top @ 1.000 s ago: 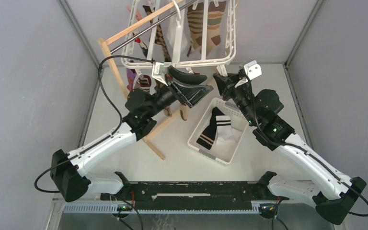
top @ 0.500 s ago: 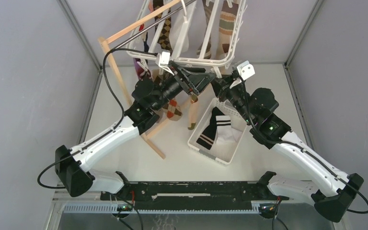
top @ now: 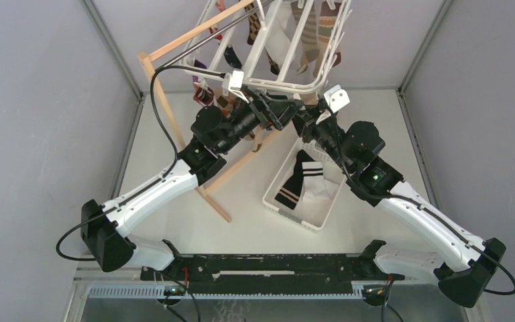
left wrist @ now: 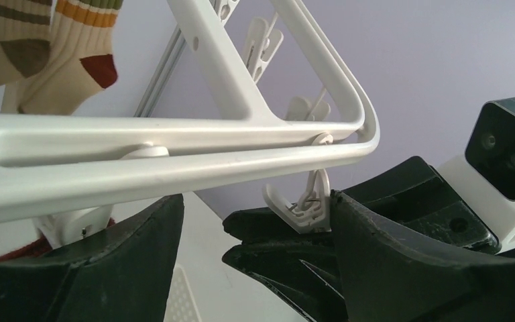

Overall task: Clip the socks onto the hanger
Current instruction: Open the clamp at the hanger.

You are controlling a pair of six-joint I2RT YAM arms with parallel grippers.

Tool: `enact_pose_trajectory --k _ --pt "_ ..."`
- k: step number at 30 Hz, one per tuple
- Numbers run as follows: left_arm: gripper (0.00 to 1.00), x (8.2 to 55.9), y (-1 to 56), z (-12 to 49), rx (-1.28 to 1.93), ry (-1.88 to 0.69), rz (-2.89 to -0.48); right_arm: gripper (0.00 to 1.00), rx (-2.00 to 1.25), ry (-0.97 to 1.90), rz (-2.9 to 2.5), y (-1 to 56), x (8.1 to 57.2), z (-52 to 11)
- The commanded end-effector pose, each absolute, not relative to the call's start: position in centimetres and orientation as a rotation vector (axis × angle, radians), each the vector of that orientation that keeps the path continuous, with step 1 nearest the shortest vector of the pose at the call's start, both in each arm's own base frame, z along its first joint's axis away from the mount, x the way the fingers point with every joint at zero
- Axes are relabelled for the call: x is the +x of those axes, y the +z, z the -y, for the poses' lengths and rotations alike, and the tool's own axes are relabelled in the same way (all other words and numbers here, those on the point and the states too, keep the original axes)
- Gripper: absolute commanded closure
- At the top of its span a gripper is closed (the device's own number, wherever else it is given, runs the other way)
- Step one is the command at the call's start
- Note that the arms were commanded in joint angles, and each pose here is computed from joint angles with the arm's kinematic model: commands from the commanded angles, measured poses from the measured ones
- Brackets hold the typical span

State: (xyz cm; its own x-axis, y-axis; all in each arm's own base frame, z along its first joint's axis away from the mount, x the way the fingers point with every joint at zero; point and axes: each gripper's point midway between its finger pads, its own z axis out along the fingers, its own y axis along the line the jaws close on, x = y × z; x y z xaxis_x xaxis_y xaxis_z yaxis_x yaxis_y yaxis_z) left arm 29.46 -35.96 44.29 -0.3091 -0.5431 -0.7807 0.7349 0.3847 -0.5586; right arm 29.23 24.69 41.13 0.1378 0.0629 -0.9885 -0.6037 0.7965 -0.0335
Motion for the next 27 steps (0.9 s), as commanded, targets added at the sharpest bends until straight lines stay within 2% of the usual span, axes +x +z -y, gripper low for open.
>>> enact_pose_trajectory --k 1,16,27 --pt "0.20 29.4 48.3 34.9 0.165 -1.278 -1.279 1.00 -0.513 0.541 -1.276 44.0 28.1 -25.4" --pt "0.23 28.5 49.8 34.6 0.109 -1.390 -1.191 1.00 -0.531 0.526 -1.291 43.4 28.1 -25.5" --pt "0.34 28.9 49.3 34.7 0.079 -1.398 -1.194 1.00 -0.533 0.525 -1.293 43.3 28.2 -25.6"
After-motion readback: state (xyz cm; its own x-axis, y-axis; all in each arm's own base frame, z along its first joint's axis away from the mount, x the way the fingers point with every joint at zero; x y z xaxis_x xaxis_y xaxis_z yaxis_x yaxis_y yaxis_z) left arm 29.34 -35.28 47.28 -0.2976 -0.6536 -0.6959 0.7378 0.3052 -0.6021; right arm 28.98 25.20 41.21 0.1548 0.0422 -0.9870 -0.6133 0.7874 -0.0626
